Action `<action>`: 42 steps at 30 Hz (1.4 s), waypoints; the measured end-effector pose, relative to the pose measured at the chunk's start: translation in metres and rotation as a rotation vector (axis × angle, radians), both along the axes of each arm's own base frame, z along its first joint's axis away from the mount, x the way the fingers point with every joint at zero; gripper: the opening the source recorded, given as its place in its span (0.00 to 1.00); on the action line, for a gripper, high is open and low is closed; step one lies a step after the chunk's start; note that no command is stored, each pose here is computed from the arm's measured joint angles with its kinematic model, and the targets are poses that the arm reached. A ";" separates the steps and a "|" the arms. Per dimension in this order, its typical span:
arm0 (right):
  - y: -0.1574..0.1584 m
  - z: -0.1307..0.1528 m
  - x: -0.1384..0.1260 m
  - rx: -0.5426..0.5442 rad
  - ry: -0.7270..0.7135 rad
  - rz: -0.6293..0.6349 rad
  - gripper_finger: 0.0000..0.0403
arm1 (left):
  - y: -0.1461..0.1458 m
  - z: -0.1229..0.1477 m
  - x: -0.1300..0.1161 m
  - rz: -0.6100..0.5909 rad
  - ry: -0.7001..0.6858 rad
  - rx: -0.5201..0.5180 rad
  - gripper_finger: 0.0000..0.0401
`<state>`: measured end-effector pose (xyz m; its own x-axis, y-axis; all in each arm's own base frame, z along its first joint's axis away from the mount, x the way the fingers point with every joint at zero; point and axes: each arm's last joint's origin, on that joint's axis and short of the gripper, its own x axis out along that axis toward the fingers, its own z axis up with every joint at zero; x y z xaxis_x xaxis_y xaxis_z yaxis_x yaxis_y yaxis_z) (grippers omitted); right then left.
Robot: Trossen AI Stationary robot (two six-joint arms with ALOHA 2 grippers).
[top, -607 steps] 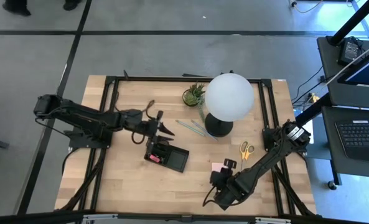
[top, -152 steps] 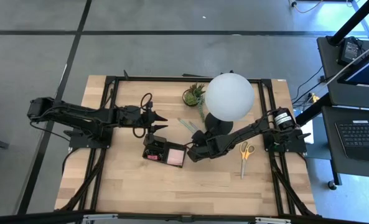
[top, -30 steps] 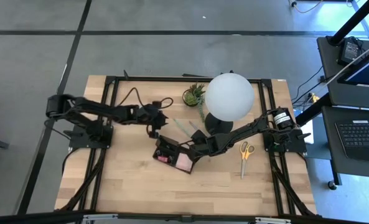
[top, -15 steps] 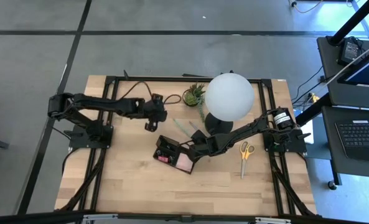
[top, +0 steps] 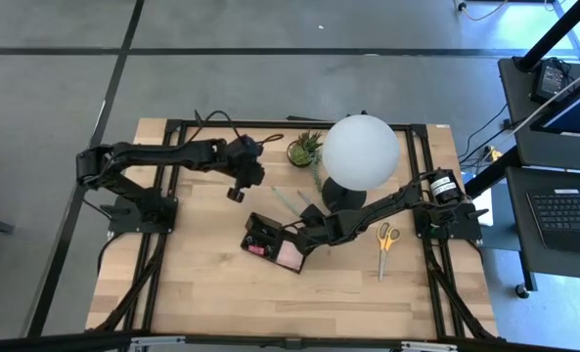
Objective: Pick and place office supplies into organizer
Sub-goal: Put the light blue pencil into the desk organizer
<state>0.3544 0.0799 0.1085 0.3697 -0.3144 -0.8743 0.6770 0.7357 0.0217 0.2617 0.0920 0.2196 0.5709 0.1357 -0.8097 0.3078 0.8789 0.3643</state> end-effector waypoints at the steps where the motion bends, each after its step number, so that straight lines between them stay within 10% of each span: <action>1: 0.000 0.000 0.000 0.001 -0.002 -0.001 0.01 | 0.000 0.000 0.001 0.000 -0.004 0.009 0.17; 7: 0.001 0.000 0.002 0.008 -0.017 0.000 0.01 | 0.005 -0.009 0.004 -0.002 0.067 0.136 0.24; 20: 0.001 0.000 0.002 0.016 -0.024 0.005 0.01 | 0.000 -0.060 0.025 -0.035 0.211 0.069 0.31; 42: 0.001 0.001 0.004 -0.008 -0.030 0.029 0.01 | -0.010 -0.068 0.042 -0.096 0.117 0.027 0.25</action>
<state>0.3580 0.0810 0.1095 0.4049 -0.3098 -0.8603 0.6546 0.7551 0.0361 0.3034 0.0817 0.1514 0.4845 0.1076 -0.8681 0.4314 0.8339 0.3442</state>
